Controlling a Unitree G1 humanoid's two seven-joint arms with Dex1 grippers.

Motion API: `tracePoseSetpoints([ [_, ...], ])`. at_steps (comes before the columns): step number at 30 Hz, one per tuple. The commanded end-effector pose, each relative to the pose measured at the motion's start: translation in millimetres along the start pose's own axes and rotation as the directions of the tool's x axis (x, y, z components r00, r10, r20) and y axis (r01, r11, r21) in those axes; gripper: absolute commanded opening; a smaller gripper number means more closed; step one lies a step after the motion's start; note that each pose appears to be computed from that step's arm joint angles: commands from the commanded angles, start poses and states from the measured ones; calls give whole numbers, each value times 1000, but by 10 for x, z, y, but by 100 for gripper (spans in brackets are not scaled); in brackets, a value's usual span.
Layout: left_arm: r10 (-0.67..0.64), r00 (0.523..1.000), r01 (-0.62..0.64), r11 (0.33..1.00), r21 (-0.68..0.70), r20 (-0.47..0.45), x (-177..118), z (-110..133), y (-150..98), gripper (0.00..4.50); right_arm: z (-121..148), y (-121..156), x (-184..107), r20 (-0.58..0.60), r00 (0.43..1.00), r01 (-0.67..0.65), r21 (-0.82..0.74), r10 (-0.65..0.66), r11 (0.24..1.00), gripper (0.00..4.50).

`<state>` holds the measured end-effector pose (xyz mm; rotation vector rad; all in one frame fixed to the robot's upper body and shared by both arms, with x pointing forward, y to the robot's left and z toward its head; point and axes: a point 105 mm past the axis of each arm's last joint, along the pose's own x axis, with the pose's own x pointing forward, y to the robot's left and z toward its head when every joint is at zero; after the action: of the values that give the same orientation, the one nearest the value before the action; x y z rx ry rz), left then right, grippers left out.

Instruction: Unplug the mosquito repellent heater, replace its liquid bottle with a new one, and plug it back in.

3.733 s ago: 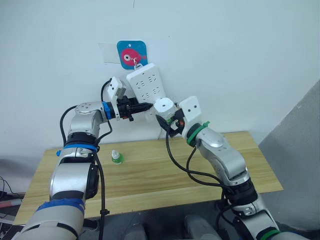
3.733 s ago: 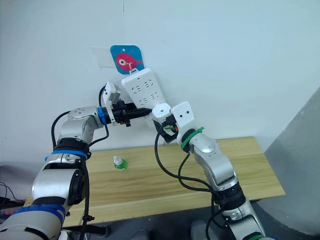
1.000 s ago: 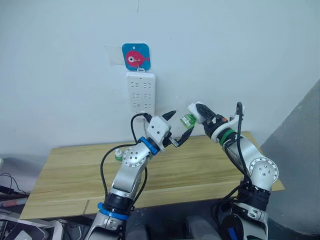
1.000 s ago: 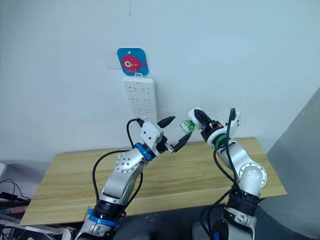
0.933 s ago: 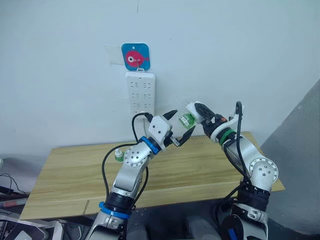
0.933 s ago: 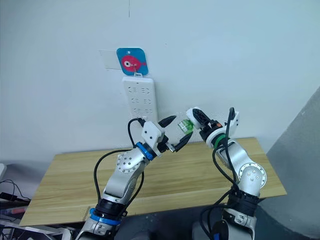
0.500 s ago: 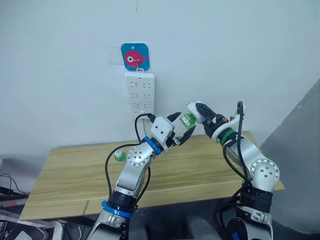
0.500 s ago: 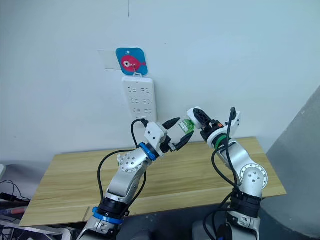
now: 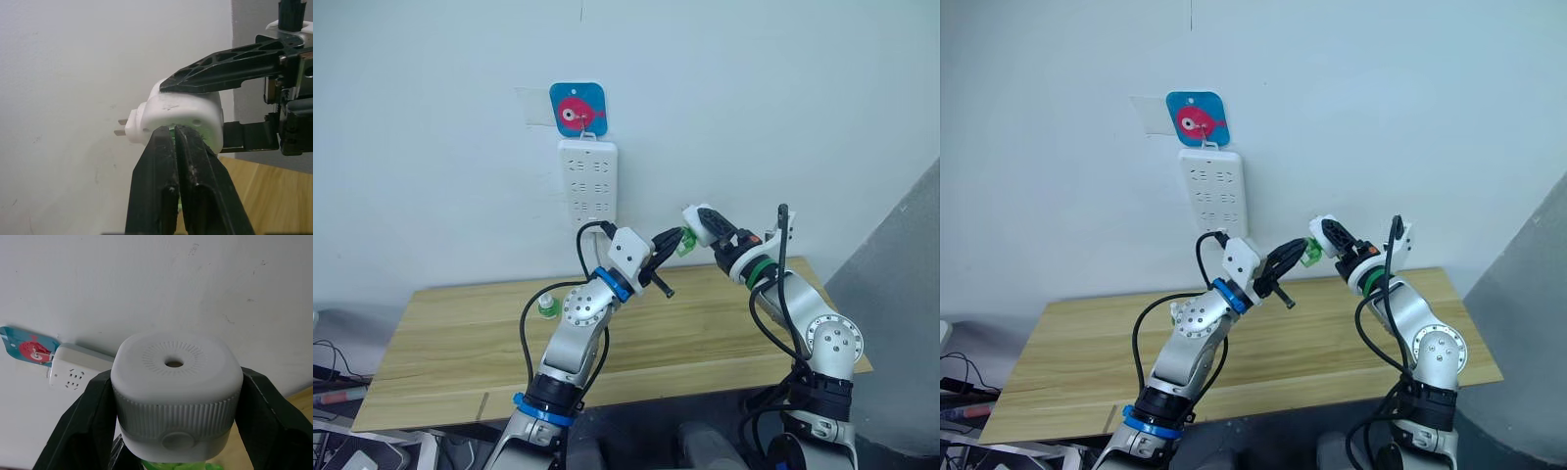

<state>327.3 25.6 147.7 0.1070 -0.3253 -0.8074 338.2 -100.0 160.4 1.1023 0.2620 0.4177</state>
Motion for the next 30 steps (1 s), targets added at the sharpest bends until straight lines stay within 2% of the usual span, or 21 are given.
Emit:
tracePoseSetpoints([
  [1,21,1000,-21,1000,13,12,6,51,51,85,-16,279,-12,-11,992,-123,4,123,992,296],
  [6,33,999,-33,999,18,2,-14,33,74,246,-11,264,-19,-11,993,-119,-1,119,993,296],
  [12,-31,999,30,999,-34,-22,-23,-16,-37,444,-24,259,-19,-14,993,-119,0,119,993,296],
  [17,-42,999,41,998,-40,-28,-37,-17,-71,448,-27,263,-23,-17,993,-120,-1,120,993,296],
  [28,-9,1000,9,999,-42,-7,-28,35,16,448,-40,267,-21,-23,992,-120,0,120,993,296],
  [30,-12,1000,12,999,-45,-7,-25,35,15,407,-44,271,-16,-25,992,-121,0,121,993,296],
])
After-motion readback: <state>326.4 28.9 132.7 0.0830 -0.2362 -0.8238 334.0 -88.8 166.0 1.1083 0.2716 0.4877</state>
